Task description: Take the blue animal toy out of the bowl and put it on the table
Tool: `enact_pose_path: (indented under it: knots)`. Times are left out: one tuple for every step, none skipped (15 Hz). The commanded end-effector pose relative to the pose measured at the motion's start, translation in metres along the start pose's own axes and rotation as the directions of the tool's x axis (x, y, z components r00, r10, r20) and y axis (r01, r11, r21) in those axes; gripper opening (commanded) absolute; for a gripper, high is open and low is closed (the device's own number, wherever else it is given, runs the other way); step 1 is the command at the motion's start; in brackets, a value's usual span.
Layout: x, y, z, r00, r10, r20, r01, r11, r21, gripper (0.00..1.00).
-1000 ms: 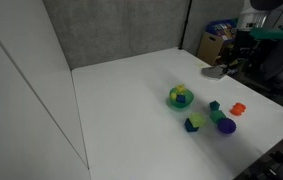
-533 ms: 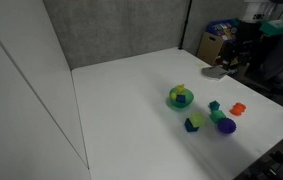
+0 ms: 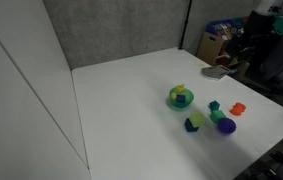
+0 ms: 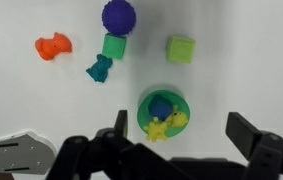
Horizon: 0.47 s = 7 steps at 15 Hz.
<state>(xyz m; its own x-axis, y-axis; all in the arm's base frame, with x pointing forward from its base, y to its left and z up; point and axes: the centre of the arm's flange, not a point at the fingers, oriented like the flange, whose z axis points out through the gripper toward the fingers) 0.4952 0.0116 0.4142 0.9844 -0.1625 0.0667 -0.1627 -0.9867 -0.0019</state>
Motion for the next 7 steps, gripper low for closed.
enact_pose_path:
  knots:
    - [-0.0144,0.0026,-0.0001,0.998,0.042,0.036,-0.044,0.998,0.045,1.00]
    - [-0.0148,0.0030,0.0018,0.997,0.049,0.053,-0.052,0.997,0.054,1.00]
    - [-0.0148,0.0030,0.0046,0.996,0.064,0.056,-0.067,0.997,0.048,1.00]
    - [-0.0095,0.0002,0.0070,0.998,0.035,0.043,-0.036,0.999,0.038,1.00]
    - [-0.0100,0.0004,0.0083,0.998,0.036,0.047,-0.037,0.999,0.038,1.00]
    - [-0.0100,0.0003,0.0088,0.998,0.035,0.047,-0.037,0.999,0.038,1.00]
    - [-0.0099,0.0003,0.0092,0.998,0.035,0.048,-0.037,0.999,0.038,1.00]
